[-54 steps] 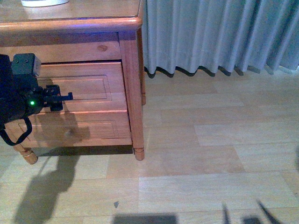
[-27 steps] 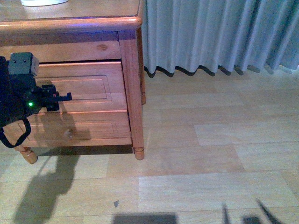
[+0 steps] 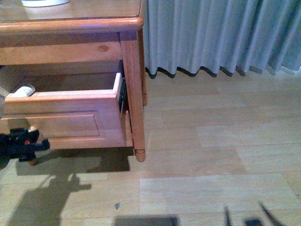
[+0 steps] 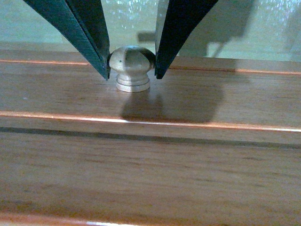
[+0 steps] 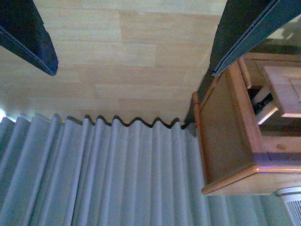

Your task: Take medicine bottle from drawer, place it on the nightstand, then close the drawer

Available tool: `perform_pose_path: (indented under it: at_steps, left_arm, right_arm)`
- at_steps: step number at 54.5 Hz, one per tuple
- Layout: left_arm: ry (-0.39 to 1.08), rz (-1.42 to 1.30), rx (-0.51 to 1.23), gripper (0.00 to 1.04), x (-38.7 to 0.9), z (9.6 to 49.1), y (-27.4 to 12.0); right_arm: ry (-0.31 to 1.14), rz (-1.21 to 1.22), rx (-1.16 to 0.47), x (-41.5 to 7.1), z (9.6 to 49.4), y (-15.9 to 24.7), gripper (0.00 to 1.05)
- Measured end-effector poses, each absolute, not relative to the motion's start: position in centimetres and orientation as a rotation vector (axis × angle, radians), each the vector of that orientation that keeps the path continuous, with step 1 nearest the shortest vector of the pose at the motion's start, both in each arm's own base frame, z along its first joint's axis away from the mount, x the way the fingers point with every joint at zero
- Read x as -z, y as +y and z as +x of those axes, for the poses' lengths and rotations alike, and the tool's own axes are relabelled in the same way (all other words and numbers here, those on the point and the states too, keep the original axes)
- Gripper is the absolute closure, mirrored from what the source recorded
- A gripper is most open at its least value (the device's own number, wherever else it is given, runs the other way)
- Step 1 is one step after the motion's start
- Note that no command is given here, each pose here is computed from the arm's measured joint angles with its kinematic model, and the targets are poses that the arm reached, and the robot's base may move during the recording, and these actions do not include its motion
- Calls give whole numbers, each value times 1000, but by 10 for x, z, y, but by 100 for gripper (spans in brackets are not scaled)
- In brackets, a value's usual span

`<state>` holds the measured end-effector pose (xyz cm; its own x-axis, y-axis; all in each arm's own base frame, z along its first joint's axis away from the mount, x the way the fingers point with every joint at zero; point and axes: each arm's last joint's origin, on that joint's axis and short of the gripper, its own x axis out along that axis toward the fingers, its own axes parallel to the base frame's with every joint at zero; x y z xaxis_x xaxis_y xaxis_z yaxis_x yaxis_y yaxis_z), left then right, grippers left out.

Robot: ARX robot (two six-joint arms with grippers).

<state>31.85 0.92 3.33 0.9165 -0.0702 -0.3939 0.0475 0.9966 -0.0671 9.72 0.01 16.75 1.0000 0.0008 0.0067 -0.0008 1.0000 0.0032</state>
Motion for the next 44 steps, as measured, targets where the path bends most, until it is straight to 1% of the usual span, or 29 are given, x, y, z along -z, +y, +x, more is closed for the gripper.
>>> perform_pose_path:
  at_steps: [12,16,23,26,29,30,32,38,44]
  left_arm:
    - [453,-81,58,81,-30,256,6]
    - [472,-99,60,71,-30,241,3]
    - [572,-127,90,49,-25,210,-4]
    - [576,-131,88,42,-28,208,-4]
    - [563,-133,81,32,-35,208,-3]
    - [561,-133,80,30,-37,209,-2]
    - [552,-138,81,23,-43,210,0]
    - [531,-152,71,6,-62,211,7]
    - [503,-172,65,7,-90,209,15]
  right_arm:
    - [-7,3,-1,-167,97,0,7]
    - [-7,3,-1,-167,97,0,7]
    - [-7,3,-1,-167,97,0,7]
    - [-7,3,-1,-167,97,0,7]
    - [-7,3,0,-167,97,0,7]
    - [-7,3,-1,-167,97,0,7]
    - [-7,3,-1,-167,97,0,7]
    - [-7,3,0,-167,97,0,7]
    - [-7,3,-1,-167,97,0,7]
